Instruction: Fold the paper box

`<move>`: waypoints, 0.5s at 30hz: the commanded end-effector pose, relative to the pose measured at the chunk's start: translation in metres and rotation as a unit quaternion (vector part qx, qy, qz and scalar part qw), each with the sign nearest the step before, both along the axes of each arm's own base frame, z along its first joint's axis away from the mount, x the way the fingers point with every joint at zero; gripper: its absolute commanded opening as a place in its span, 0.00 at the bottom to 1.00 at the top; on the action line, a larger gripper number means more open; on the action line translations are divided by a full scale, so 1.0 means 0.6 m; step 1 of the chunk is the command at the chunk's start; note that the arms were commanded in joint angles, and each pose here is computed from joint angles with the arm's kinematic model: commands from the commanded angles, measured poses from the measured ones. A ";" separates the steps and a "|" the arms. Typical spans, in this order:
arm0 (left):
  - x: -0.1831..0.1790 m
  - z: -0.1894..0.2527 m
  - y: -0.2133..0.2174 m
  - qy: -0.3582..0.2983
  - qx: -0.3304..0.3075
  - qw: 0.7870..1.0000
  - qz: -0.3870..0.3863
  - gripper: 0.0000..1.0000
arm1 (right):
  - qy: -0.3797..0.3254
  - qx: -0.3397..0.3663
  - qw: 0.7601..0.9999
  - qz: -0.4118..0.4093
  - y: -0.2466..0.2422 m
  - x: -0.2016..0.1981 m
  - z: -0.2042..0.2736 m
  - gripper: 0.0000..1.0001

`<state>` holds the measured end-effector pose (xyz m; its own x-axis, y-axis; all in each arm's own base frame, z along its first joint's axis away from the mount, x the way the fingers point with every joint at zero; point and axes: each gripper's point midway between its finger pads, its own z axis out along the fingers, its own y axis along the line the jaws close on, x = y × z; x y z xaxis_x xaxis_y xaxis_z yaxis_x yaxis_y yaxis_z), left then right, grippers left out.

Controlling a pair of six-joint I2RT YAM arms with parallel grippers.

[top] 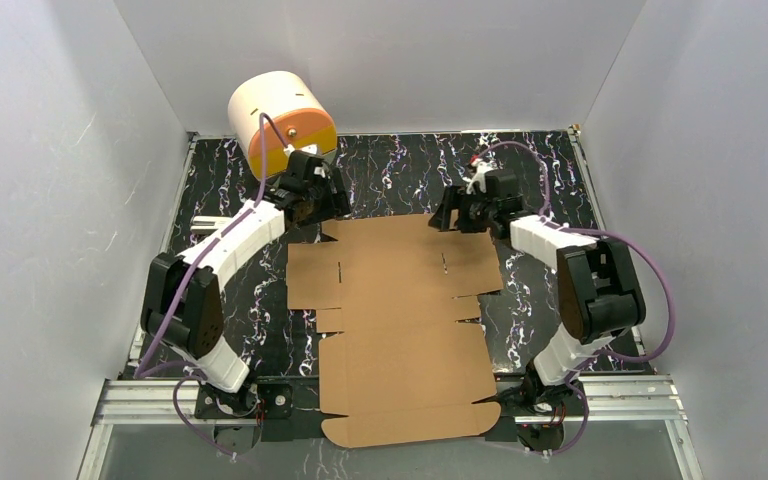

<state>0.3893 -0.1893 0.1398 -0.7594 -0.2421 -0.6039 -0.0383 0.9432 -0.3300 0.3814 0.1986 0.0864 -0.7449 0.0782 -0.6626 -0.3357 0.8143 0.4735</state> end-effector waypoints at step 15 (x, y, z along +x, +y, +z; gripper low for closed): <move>-0.028 -0.096 -0.088 0.053 -0.089 0.993 -0.060 0.73 | 0.035 0.068 0.995 -0.059 -0.086 0.105 -0.031 0.86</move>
<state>0.3690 -0.2297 0.0752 -0.8514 -0.2423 -0.4653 -0.0054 0.8910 -0.4541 0.4265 0.1442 0.0571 -0.7925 0.2336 -0.5634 -0.1732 0.7995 0.5752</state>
